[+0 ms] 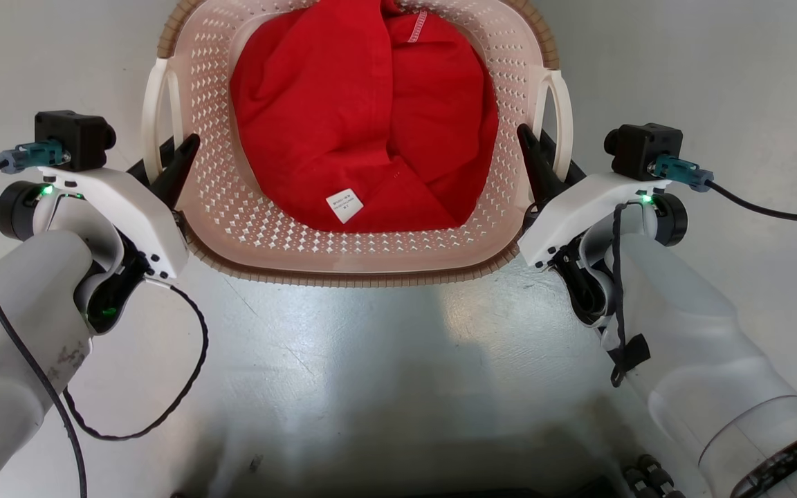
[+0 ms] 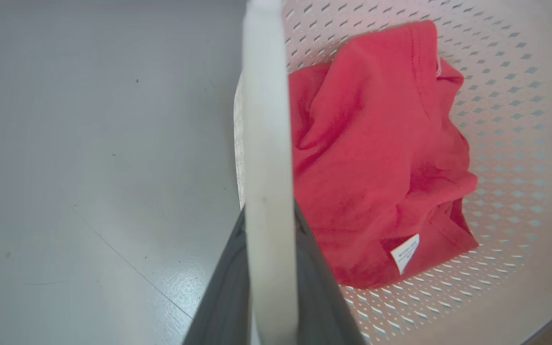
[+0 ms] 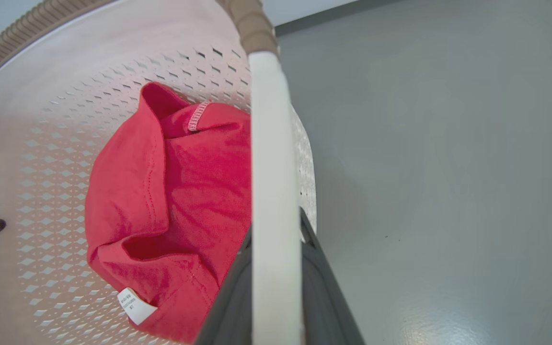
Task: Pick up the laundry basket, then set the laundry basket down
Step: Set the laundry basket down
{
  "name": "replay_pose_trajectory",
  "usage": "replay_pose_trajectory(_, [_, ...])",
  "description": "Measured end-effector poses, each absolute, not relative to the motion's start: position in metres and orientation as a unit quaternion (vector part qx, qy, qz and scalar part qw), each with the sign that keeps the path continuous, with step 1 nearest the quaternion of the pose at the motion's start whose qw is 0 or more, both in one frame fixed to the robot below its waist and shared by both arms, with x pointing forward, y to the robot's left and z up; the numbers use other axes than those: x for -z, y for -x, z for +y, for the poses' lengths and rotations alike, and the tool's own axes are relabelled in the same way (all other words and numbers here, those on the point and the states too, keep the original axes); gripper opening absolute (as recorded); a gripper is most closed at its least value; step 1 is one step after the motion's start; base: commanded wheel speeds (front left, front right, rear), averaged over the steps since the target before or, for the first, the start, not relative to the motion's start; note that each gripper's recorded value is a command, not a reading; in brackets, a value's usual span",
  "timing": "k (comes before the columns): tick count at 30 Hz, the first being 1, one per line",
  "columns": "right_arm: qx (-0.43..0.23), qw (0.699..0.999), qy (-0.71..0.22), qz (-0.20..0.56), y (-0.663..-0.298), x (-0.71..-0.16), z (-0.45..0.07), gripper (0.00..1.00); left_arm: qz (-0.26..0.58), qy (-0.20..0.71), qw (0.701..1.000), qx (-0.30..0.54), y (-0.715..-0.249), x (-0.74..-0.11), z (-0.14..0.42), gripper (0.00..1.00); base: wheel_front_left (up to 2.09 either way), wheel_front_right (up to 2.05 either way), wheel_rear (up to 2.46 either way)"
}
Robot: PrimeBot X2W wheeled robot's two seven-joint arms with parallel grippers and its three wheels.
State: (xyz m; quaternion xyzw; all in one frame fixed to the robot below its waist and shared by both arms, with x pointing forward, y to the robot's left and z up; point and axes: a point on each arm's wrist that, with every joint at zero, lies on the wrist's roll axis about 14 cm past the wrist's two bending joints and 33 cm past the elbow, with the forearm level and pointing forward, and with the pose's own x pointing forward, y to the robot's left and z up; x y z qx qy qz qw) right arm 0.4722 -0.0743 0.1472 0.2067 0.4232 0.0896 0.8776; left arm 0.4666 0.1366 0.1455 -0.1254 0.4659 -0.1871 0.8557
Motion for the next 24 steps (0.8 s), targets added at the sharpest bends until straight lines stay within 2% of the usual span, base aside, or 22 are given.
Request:
replay_pose_trajectory(16, [-0.089, 0.873, -0.212, 0.431, -0.469, -0.136, -0.071, 0.00, 0.473, 0.125, 0.852, 0.185, -0.464, -0.137, 0.139, 0.00, 0.00, 0.00, 0.00])
replay_pose_trajectory(17, [-0.089, 0.873, -0.212, 0.431, -0.469, -0.136, -0.071, 0.01, 0.473, 0.125, 0.852, 0.186, -0.463, -0.137, 0.139, 0.00, 0.00, 0.00, 0.00])
replay_pose_trajectory(21, [-0.088, 0.872, -0.212, 0.432, -0.468, -0.135, -0.072, 0.18, 0.474, 0.125, 0.852, 0.186, -0.463, -0.136, 0.139, 0.00, 0.00, 0.00, 0.00])
replay_pose_trajectory(22, [-0.089, 0.872, -0.213, 0.431, -0.469, -0.135, -0.072, 0.24, 0.474, 0.125, 0.851, 0.186, -0.463, -0.135, 0.139, 0.07, 0.00, 0.00, 0.00])
replay_pose_trajectory(23, [-0.090, 0.872, -0.214, 0.431, -0.469, -0.135, -0.071, 0.35, 0.475, 0.125, 0.851, 0.186, -0.463, -0.135, 0.140, 0.42, 0.00, 0.00, 0.00])
replay_pose_trajectory(24, [-0.089, 0.872, -0.214, 0.431, -0.469, -0.135, -0.072, 0.65, 0.475, 0.125, 0.851, 0.187, -0.463, -0.135, 0.139, 1.00, 0.00, 0.00, 0.00])
